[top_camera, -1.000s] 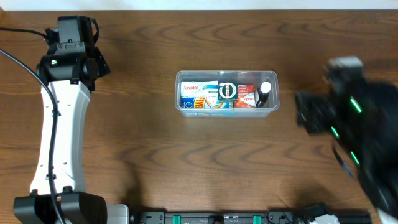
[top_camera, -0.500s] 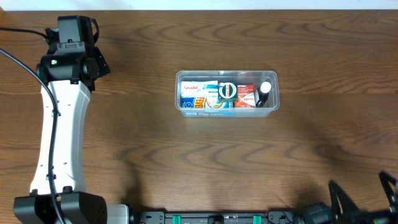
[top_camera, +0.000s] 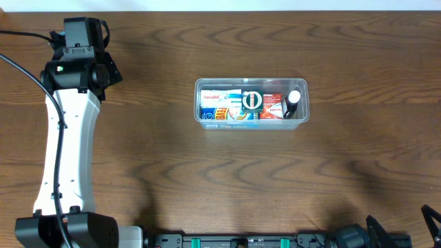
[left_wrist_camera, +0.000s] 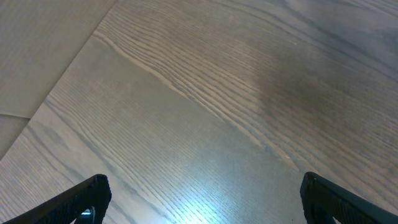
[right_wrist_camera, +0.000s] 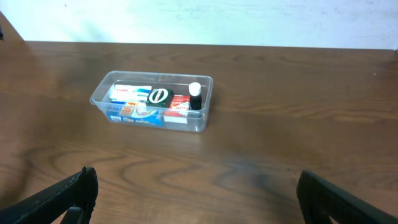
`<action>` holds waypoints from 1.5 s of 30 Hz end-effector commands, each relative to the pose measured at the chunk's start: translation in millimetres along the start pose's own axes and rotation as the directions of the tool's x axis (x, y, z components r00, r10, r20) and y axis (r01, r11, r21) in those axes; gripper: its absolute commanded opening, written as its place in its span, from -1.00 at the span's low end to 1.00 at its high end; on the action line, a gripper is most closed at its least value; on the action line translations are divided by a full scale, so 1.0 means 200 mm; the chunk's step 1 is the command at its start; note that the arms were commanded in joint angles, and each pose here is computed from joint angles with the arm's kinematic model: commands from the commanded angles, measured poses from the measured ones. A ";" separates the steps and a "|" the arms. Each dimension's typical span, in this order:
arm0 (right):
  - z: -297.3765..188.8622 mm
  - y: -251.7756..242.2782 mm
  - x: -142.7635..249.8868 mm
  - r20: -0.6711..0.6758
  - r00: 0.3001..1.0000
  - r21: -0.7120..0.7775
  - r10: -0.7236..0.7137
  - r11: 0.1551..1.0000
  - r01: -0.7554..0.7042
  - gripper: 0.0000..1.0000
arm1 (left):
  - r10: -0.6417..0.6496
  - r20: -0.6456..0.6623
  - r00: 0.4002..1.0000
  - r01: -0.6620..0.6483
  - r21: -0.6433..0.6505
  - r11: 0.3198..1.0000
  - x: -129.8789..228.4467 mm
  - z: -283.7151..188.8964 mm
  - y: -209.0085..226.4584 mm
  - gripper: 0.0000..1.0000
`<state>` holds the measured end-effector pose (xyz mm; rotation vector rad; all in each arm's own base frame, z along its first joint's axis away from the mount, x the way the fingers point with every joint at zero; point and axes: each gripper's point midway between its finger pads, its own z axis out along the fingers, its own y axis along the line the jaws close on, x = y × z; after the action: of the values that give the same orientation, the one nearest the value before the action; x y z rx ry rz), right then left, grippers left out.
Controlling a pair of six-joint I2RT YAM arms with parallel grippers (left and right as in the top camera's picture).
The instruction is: Pack container
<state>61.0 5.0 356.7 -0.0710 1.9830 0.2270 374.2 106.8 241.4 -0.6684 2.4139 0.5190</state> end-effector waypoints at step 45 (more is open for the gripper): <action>1.17 -0.23 0.39 0.456 0.889 0.105 -0.033 0.994 -0.017 0.98 | -0.006 0.016 1.000 0.006 -0.021 1.000 -0.02 -0.01 0.03 0.96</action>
<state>246.3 11.8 192.0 0.0775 1.5084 0.1688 374.0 107.3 241.6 -0.6693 2.4127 0.5228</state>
